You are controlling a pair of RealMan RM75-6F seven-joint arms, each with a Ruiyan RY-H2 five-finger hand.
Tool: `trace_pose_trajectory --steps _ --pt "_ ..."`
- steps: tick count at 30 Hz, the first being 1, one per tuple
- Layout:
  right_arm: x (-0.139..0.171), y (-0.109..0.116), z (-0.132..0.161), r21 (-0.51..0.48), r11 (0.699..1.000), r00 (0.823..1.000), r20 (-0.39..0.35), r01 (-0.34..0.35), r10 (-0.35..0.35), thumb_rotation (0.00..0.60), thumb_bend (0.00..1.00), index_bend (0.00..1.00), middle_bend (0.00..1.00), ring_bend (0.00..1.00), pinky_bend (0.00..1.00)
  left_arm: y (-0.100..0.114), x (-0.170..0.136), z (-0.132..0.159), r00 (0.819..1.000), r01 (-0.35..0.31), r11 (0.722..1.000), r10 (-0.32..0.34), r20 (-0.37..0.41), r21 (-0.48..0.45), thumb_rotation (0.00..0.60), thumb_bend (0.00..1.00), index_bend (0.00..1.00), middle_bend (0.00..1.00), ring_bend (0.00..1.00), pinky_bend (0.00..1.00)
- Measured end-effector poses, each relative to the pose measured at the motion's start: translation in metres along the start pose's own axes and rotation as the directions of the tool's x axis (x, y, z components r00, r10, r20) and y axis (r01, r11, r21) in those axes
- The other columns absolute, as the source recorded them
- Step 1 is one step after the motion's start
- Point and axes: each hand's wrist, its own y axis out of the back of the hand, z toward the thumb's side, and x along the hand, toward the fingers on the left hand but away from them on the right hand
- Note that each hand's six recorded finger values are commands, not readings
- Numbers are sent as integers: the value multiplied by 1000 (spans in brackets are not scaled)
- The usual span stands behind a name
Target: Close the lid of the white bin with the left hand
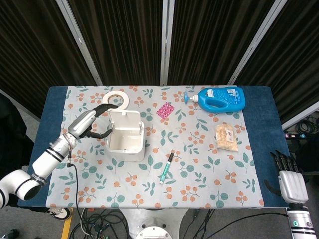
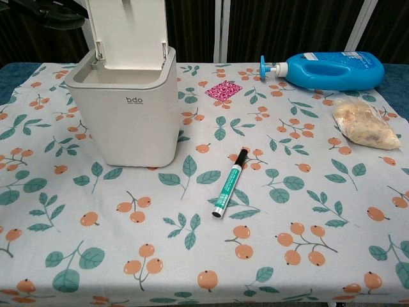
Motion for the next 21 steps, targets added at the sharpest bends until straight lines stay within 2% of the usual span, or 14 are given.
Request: trace_pose_trajectory --steps 3,7,16,21 --pt "0 -1 -1 -1 1000 1000 1 -2 2 600 194 0 0 0 0 -4 -2 7 1000 27 1000 -27 15 -13 600 377 141 128 72 159" --pt "-1 -2 -2 -4 1000 1000 2 1 -1 600 193 0 0 0 0 -8 -9 12 998 58 998 -58 30 1 600 416 138 151 133 150" --pt "-2 -4 -1 -9 1000 1000 -5 5 -5 600 190 0 0 0 0 -17 -25 22 993 93 994 -96 65 50 600 430 139 160 133 144" --pt "-3 -4 -1 -19 1000 1000 -13 6 -6 600 189 0 0 0 0 -30 -35 22 990 118 987 -126 71 107 600 434 138 161 133 134"
